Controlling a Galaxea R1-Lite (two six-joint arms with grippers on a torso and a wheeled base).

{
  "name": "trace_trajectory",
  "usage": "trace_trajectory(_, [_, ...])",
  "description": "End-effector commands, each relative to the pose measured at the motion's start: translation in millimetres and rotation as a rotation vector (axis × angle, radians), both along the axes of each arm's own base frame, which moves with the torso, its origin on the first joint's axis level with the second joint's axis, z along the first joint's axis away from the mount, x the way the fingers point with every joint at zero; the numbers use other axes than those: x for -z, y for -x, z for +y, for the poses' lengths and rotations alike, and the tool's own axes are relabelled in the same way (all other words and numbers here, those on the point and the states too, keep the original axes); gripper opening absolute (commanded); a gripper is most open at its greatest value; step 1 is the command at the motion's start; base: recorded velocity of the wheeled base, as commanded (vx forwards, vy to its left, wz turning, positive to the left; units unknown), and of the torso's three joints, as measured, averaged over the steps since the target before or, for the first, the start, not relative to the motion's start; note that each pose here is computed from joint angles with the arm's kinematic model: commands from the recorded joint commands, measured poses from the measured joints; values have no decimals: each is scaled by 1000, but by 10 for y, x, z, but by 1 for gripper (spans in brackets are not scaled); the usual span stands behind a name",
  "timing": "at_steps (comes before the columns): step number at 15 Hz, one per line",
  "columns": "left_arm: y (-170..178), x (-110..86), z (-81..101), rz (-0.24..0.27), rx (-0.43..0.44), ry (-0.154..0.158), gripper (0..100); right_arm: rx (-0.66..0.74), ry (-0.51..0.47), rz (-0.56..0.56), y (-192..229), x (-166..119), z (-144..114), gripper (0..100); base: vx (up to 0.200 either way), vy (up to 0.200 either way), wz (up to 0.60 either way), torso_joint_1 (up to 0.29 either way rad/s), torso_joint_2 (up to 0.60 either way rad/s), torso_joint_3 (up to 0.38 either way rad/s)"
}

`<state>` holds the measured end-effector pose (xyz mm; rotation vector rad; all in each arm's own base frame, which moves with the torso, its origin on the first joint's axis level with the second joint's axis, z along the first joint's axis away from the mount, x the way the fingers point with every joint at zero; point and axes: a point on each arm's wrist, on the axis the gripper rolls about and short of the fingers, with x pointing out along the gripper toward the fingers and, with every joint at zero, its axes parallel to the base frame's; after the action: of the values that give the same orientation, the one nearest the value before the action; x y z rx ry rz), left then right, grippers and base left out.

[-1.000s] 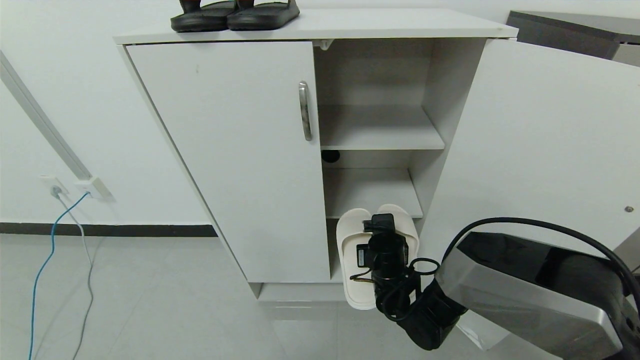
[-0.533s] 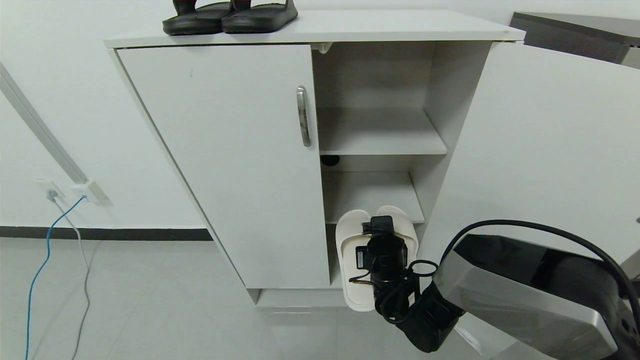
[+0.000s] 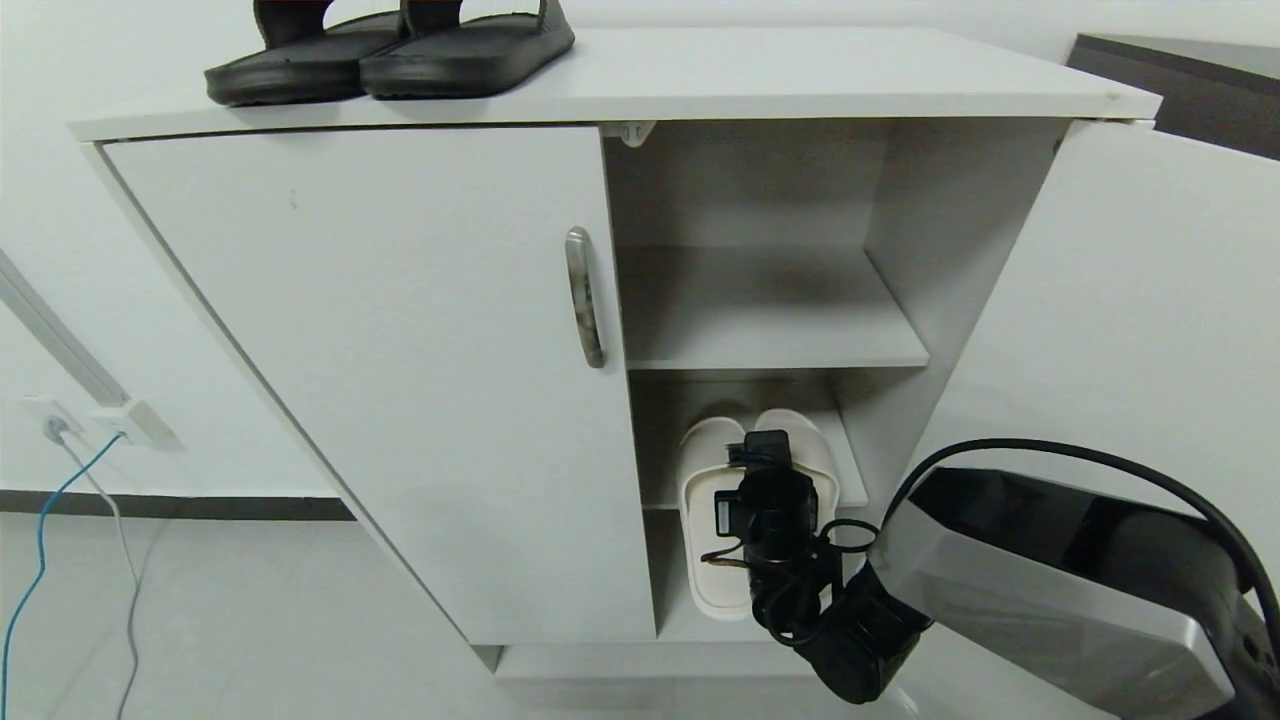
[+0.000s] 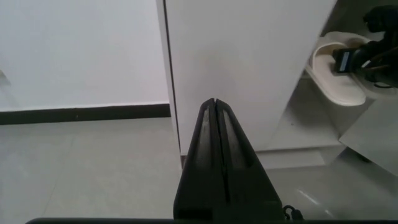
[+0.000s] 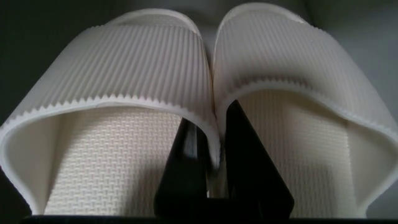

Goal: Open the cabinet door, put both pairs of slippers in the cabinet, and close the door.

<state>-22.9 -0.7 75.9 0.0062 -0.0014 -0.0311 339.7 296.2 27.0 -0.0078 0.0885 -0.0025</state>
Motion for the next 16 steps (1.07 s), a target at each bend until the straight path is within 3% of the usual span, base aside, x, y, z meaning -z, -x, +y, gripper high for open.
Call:
trace_trajectory(1, [-1,0,0,1,0,0,0,-1,0,0,2,-2,1,0,0,0,0,0,0,0])
trace_trajectory(16, [0,0,2,0,-10,2,0,43,-19,-27,-855,-356,-90,0,0,0,0,0,0,0])
